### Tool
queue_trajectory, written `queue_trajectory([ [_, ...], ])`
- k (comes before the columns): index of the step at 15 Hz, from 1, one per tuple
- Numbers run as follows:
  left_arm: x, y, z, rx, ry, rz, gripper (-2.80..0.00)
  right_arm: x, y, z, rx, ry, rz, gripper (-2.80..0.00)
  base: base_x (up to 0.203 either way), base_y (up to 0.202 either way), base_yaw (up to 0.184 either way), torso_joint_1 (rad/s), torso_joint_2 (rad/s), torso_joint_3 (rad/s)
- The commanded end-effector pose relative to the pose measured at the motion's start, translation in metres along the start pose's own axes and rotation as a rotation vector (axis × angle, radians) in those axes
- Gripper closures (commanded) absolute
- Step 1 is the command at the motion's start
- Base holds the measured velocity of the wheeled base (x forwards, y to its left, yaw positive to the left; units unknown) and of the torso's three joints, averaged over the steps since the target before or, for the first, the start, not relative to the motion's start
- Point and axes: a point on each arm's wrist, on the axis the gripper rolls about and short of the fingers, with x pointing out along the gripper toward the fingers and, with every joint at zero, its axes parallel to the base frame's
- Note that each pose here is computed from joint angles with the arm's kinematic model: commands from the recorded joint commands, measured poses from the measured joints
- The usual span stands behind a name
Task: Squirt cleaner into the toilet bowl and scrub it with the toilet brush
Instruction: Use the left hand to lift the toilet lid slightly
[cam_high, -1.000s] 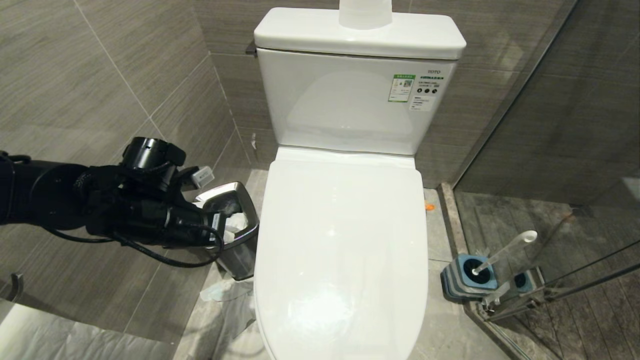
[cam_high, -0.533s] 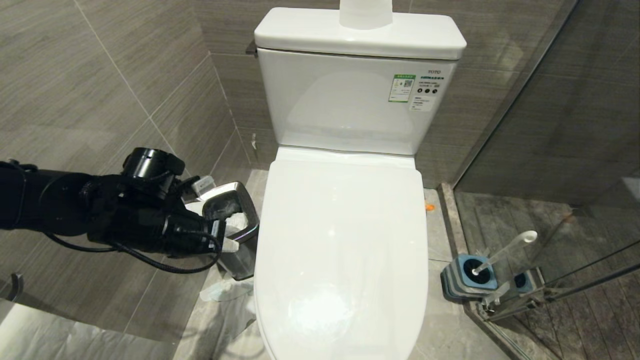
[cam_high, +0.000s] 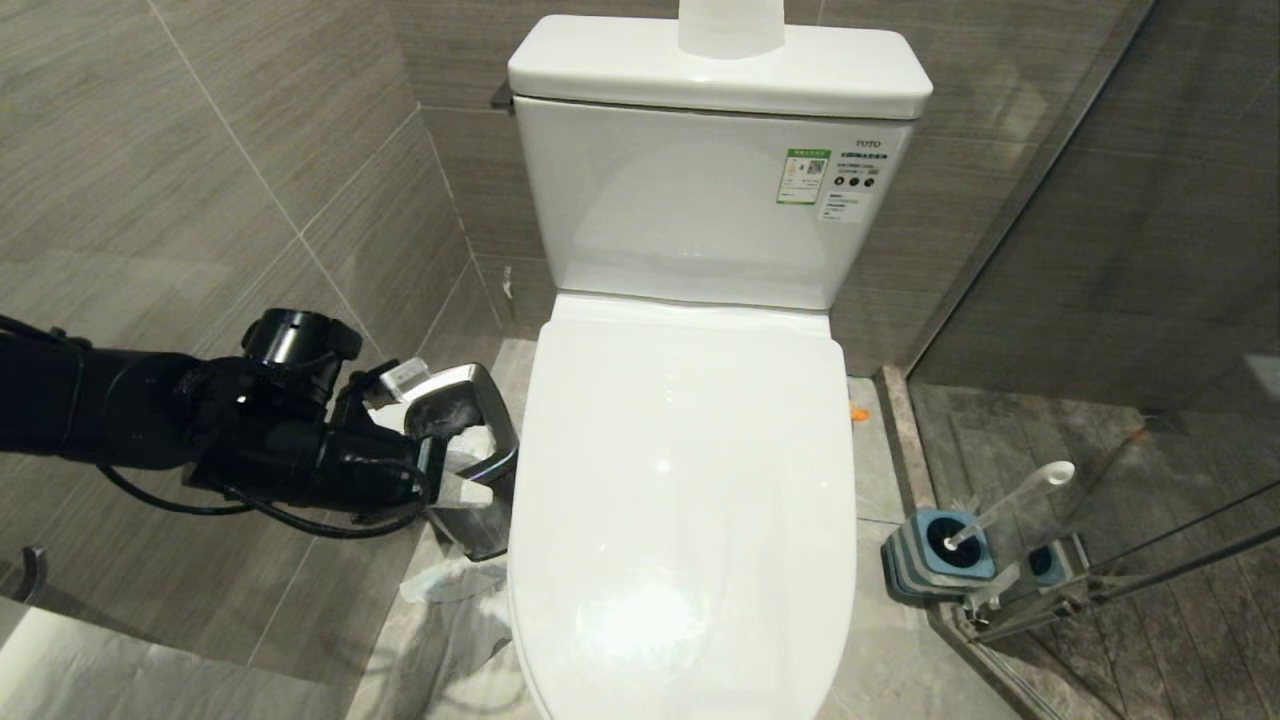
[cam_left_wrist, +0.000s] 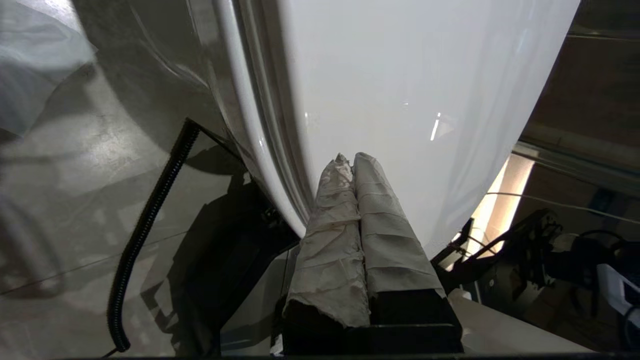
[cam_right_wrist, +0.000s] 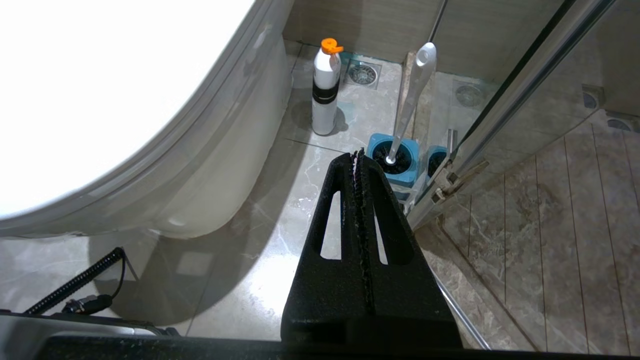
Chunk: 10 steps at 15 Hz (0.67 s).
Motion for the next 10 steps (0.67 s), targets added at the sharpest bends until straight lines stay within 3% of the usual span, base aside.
queue_trajectory([
  [1,0.004,0.016,0.002,-0.041,0.012,-0.012,0.0,0.0,0.0,0.0,-0.001,0.001,0.0,0.0,0.0,0.0,0.0,0.0,0.0,0.0],
  [3,0.001,0.021,0.004,-0.057,0.008,-0.048,0.0,0.0,0.0,0.0,-0.001,0.001,0.0,0.0,0.0,0.0,0.0,0.0,0.0,0.0],
  [6,-0.003,0.029,0.005,-0.096,0.017,-0.179,0.0,0.0,0.0,0.0,-0.001,0.001,0.0,0.0,0.0,0.0,0.0,0.0,0.0,0.0],
  [10,-0.007,0.034,0.004,-0.249,0.045,-0.271,0.0,0.0,0.0,0.0,-0.001,0.001,0.001,0.0,0.0,0.0,0.0,0.0,0.0,0.0],
])
